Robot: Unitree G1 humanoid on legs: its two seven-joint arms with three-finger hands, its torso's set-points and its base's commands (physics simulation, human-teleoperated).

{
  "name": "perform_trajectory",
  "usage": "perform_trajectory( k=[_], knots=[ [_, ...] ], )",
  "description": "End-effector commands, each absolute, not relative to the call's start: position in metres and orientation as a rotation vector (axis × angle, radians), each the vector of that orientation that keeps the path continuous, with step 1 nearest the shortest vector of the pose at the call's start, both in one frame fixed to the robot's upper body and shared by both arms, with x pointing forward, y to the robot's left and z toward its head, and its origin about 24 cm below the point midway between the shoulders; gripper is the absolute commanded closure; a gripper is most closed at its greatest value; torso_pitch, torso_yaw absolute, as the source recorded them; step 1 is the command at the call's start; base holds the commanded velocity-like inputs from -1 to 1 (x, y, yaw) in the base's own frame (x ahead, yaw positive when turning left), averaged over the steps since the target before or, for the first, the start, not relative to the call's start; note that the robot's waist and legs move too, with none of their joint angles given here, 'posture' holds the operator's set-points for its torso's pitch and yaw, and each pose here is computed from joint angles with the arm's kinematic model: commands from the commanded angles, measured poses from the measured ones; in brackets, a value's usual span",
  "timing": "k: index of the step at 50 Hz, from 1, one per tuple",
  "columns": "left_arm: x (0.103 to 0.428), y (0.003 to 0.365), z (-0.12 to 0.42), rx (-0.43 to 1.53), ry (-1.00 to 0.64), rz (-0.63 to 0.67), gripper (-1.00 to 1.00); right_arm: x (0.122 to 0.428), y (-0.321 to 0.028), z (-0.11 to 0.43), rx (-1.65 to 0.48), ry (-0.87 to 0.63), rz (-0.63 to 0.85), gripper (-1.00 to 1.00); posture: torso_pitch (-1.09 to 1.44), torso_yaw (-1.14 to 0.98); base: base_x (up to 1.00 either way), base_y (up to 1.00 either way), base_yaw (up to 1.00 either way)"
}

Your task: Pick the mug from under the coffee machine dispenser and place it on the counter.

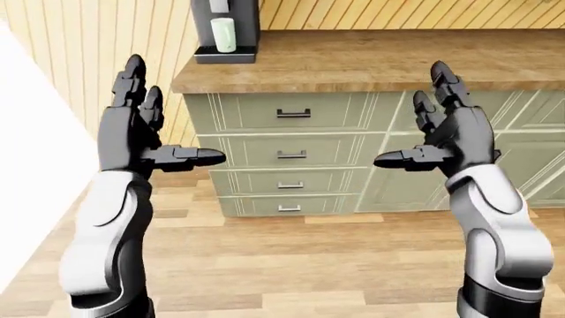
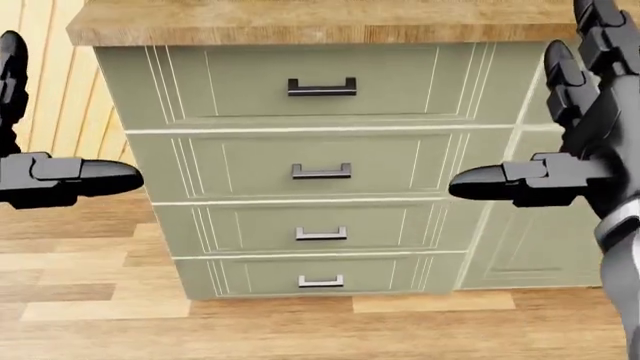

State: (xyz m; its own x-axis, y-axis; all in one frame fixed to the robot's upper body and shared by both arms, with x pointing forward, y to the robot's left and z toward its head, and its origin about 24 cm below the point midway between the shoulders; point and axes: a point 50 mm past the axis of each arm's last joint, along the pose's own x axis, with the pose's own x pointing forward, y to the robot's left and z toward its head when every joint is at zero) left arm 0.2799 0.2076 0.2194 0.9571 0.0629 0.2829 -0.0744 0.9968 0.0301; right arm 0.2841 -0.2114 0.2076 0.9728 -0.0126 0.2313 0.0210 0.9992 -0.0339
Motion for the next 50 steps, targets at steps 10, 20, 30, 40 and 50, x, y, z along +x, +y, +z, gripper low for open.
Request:
perform_trajectory(
  k=[10, 20, 30, 40, 50],
  knots=[
    [0.278, 0.214, 0.257, 0.049, -0.376, 0.085, -1.0, 0.282, -0.224, 0.249, -0.074, -0.347, -0.033, -1.0, 0.0, 0.0, 0.0, 0.0, 0.0],
    [0.279, 0.221, 0.274, 0.057, -0.407, 0.104, -1.0, 0.28, -0.232, 0.267, -0.098, -0.367, -0.051, -1.0, 0.0, 0.0, 0.0, 0.0, 0.0],
    [0.275, 0.226, 0.285, 0.06, -0.431, 0.121, -1.0, 0.279, -0.236, 0.27, -0.109, -0.378, -0.062, -1.0, 0.0, 0.0, 0.01, 0.0, 0.0],
    [0.272, 0.227, 0.294, 0.069, -0.444, 0.13, -1.0, 0.278, -0.24, 0.274, -0.115, -0.394, -0.073, -1.0, 0.0, 0.0, 0.19, 0.0, 0.0],
    [0.27, 0.228, 0.297, 0.069, -0.451, 0.136, -1.0, 0.277, -0.239, 0.275, -0.117, -0.394, -0.073, -1.0, 0.0, 0.0, 0.33, 0.0, 0.0]
  ],
)
